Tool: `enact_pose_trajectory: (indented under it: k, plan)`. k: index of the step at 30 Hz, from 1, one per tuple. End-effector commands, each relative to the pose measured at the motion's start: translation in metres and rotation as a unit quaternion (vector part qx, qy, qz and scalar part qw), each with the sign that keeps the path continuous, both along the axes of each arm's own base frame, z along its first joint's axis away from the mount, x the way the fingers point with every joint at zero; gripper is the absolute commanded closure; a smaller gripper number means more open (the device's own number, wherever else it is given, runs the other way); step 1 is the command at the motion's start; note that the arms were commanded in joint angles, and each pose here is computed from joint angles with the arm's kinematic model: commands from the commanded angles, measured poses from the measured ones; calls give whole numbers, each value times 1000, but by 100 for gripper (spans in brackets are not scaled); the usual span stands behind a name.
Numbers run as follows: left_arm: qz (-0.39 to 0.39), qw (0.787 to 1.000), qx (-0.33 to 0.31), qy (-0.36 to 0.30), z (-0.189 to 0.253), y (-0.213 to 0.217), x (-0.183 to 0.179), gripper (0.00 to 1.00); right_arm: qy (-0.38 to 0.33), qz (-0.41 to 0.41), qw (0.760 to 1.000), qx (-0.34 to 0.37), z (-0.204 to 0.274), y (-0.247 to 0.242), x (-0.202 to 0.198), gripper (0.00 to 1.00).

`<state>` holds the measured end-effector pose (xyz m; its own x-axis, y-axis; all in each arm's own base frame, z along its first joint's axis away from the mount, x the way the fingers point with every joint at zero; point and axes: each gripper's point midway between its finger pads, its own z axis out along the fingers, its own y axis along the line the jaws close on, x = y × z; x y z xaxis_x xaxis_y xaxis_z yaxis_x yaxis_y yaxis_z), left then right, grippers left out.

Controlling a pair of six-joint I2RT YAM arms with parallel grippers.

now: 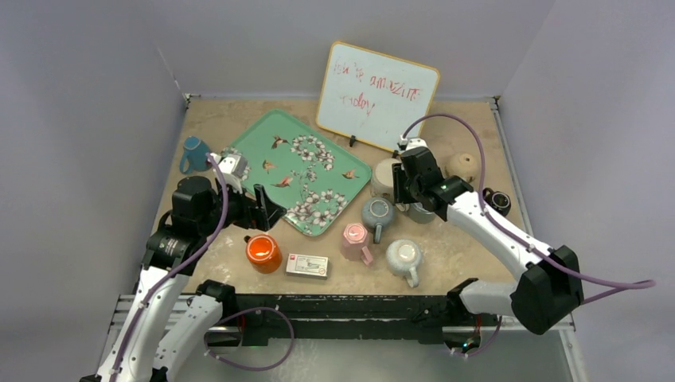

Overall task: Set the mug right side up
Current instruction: Turn over the cup at the center of the board.

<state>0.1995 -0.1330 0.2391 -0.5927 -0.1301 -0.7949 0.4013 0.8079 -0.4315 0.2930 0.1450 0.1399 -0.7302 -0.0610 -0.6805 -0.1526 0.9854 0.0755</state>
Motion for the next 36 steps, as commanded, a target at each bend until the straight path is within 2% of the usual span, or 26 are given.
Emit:
enact_pose_trajectory:
  k: [1,10,17,22,36]
  plan:
    - [6,1000,-3,-12,4,1,3,7,-41,-3,999,-13,21,-2,19,60]
    - [12,1000,-2,-17,5,3,2,7,-50,8,998,-40,10,-4,29,59]
    - [11,1000,-3,-11,3,2,3,8,-33,24,998,-42,-2,2,32,59]
    - [13,1000,-4,-15,4,3,2,8,-19,11,997,-70,-8,-8,33,58]
    - [13,1000,-3,-1,-1,2,5,8,24,44,997,-56,-29,5,38,58]
